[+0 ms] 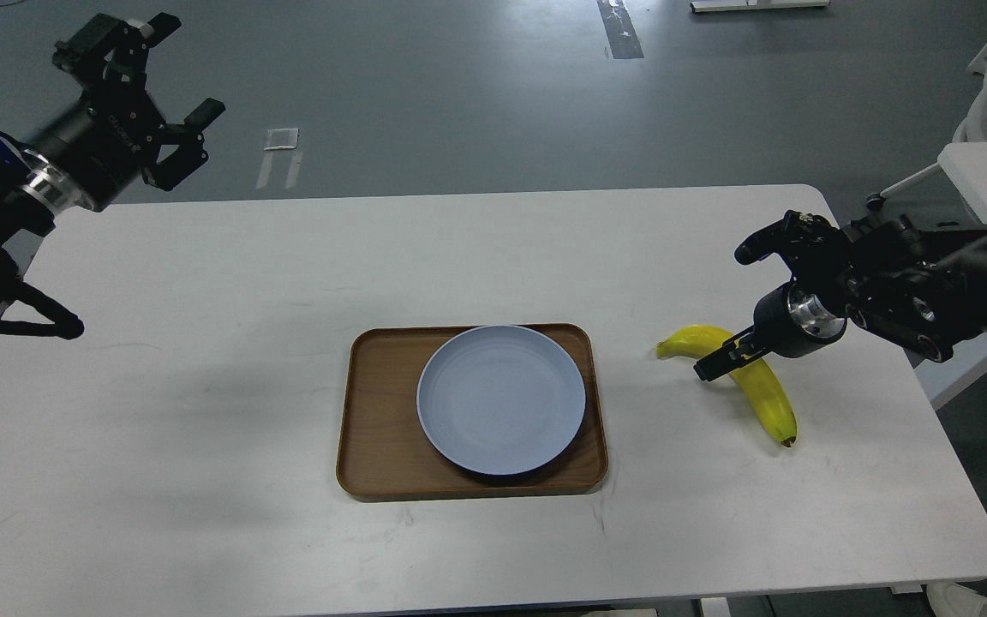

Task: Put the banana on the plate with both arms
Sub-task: 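Move the right gripper down to the yellow banana and grasp it, then lift the banana with the right gripper and carry it over the plate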

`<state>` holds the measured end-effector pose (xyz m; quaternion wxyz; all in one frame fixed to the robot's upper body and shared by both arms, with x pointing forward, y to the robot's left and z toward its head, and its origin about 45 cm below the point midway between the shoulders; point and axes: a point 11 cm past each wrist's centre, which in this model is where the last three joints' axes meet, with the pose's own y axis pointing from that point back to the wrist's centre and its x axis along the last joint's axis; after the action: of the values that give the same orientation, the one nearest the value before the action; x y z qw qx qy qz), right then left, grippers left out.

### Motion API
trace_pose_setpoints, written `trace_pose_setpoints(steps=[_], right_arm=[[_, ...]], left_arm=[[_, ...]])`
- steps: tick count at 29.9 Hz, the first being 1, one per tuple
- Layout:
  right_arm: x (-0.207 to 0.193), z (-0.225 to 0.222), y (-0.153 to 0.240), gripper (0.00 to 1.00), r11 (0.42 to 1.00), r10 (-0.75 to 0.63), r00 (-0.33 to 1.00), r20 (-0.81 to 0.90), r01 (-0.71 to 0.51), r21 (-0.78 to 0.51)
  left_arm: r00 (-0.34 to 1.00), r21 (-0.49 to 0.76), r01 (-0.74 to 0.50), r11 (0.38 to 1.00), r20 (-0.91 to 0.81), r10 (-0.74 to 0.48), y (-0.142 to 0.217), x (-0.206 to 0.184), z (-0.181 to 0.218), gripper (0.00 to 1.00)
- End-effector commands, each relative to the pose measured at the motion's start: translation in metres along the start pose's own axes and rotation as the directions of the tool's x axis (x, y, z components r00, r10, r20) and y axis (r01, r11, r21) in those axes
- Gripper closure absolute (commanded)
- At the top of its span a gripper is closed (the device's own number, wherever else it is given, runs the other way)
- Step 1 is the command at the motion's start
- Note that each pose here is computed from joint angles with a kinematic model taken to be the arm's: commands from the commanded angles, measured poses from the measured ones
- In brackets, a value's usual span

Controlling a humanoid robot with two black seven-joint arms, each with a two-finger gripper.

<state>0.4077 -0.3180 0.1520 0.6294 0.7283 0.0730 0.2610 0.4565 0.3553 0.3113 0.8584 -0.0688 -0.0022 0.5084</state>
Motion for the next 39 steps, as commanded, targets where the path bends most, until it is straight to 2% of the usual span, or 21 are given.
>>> trace_pose_setpoints(steps=[1, 2, 5, 9, 15, 19, 26, 33, 39], right_arm=[[-0.002, 0.002, 0.001, 0.90, 1.000, -0.007, 1.000, 0.002, 0.007, -0.003], [-0.003, 0.002, 0.001, 0.95, 1.000, -0.012, 1.000, -0.002, 0.012, -0.008], [-0.001, 0.003, 0.004, 1.00, 1.000, -0.010, 1.000, -0.007, 0.010, -0.011], [0.017, 0.003, 0.021, 1.00, 0.999, 0.032, 0.999, -0.015, -0.032, -0.012], [0.077, -0.033, 0.060, 1.00, 0.991, 0.132, 0.985, -0.111, -0.129, 0.031], [0.119, -0.099, 0.062, 1.00, 0.980, 0.180, 0.962, -0.204, -0.157, 0.124], [0.142, -0.191, 0.028, 1.00, 0.960, 0.195, 0.944, -0.266, -0.128, 0.250], [0.137, -0.175, 0.013, 1.00, 0.954, 0.204, 0.965, -0.162, -0.159, 0.254], [0.127, -0.172, 0.002, 0.99, 0.956, 0.183, 0.973, -0.144, -0.142, 0.258]], left_arm=[[1.000, 0.000, -0.001, 1.000, 0.001, 0.001, 0.000, 0.000, 0.000, 0.02], [1.000, 0.000, 0.000, 1.000, 0.000, 0.000, 0.000, 0.000, 0.000, 0.02], [1.000, 0.000, -0.001, 1.000, 0.001, 0.001, 0.000, 0.000, 0.000, 0.02], [1.000, 0.000, -0.001, 1.000, 0.001, 0.001, 0.000, 0.000, 0.000, 0.02], [1.000, -0.003, -0.001, 1.000, 0.001, 0.001, 0.000, 0.000, 0.001, 0.02], [1.000, -0.008, -0.001, 1.000, 0.001, 0.001, -0.001, 0.000, 0.003, 0.02], [1.000, -0.007, -0.013, 1.000, 0.020, 0.013, 0.005, 0.008, 0.010, 0.02], [0.999, -0.008, -0.022, 1.000, 0.030, 0.023, 0.009, 0.013, 0.014, 0.02], [0.999, -0.008, -0.024, 1.000, 0.033, 0.025, 0.010, 0.014, 0.014, 0.02]])
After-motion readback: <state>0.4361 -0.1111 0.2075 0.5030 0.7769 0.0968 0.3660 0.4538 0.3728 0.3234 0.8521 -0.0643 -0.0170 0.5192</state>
